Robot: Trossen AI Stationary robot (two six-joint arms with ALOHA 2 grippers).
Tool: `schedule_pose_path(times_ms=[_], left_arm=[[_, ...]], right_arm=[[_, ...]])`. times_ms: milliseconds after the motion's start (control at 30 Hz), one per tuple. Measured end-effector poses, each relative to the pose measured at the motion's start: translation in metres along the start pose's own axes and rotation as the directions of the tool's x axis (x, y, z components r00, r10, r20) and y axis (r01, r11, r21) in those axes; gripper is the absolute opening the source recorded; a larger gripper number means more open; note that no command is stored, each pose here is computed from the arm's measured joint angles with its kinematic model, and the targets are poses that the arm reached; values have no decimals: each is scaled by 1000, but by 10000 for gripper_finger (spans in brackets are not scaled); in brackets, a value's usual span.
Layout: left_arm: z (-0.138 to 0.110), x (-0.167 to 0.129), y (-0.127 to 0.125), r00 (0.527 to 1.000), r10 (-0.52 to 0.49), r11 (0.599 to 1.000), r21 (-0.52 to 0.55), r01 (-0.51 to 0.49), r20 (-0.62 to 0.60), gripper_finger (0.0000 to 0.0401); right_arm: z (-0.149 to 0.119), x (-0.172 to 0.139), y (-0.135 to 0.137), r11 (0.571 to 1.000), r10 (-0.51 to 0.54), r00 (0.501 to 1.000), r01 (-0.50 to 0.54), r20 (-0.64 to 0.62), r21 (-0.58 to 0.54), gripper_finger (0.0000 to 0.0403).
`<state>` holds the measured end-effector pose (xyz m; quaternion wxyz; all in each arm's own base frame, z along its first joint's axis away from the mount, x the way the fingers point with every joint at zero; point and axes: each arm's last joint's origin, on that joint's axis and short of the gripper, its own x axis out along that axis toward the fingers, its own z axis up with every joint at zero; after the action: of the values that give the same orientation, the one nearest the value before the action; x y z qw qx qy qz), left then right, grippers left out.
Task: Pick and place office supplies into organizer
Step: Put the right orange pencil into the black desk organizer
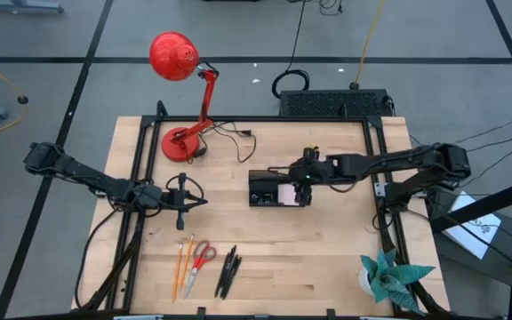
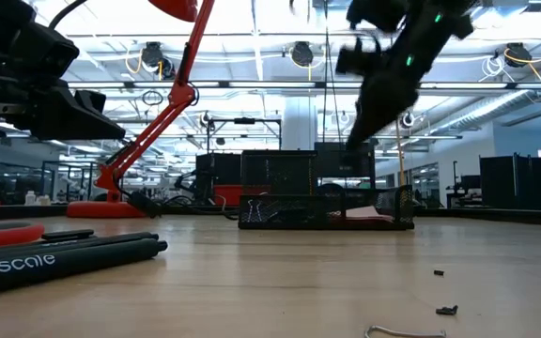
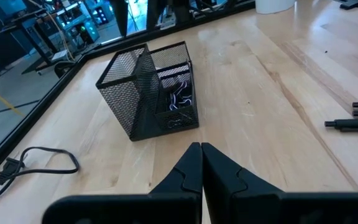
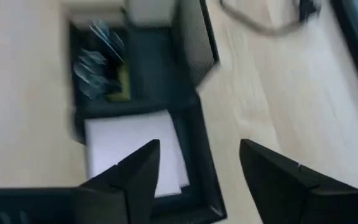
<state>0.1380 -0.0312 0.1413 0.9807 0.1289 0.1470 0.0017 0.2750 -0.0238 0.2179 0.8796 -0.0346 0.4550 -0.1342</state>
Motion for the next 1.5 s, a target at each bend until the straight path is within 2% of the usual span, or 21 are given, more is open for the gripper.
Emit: schedule_pose_path(times_ms=[133,233,300,367,533,600,667,767,867,1000,1100,1167,1267,1433,1500], left_arm=[[-1,0,0,1000,-1,1000,3,1,-7,5],[-1,0,0,1000,-1,1000,8,1,-10,5],[-1,0,0,1000,-1,1000,8,1,-9,5],[-1,0,0,1000,-2,1000,10,2,-8,5],[-1,0,0,1000,-2,1000,11,2,-9,5],[-1,0,0,1000,-2,1000,11,2,-8,5],[-1,0,0,1000,-2,1000,11,2,-8,5],[-1,0,0,1000,-2,1000,11,2,-8,5],[-1,0,0,1000,-1,1000,12,1,-8,5],[-1,0,0,1000,-1,1000,18,1,-8,5],[-1,0,0,1000,-1,1000,2,1,-9,5],[-1,0,0,1000,-2,1000,-11,2,-13,5],[-2,0,0,1000,-3,1000,-5,3,-16,5],[0,0,2,1000,13,1000,16,-13,-3,5],[1,1,3,1000,23,1000,3,-23,8,5]], right_arm=[[15,-30,16,997,69,975,-61,213,-45,149],[25,-49,30,982,167,914,-123,370,-140,83],[25,-55,36,971,211,885,-142,414,-191,34],[22,-60,36,966,231,876,-154,424,-207,10],[4,-78,26,970,228,860,-159,458,-184,22],[-7,-88,20,979,197,850,-139,488,-152,21],[-22,-98,12,990,136,839,-99,526,-98,16],[-51,-103,6,992,121,809,-112,576,-52,6],[-79,-95,5,988,132,757,-153,640,-23,1],[-104,-85,6,982,130,656,-191,743,-4,2],[-116,-80,4,985,72,604,-170,794,40,1],[-122,-78,3,987,24,604,-143,797,79,2],[-129,-73,2,987,3,617,-130,787,98,1],[-137,-67,6,985,97,647,-170,757,20,2],[-137,-69,6,979,147,623,-203,768,-23,1]])
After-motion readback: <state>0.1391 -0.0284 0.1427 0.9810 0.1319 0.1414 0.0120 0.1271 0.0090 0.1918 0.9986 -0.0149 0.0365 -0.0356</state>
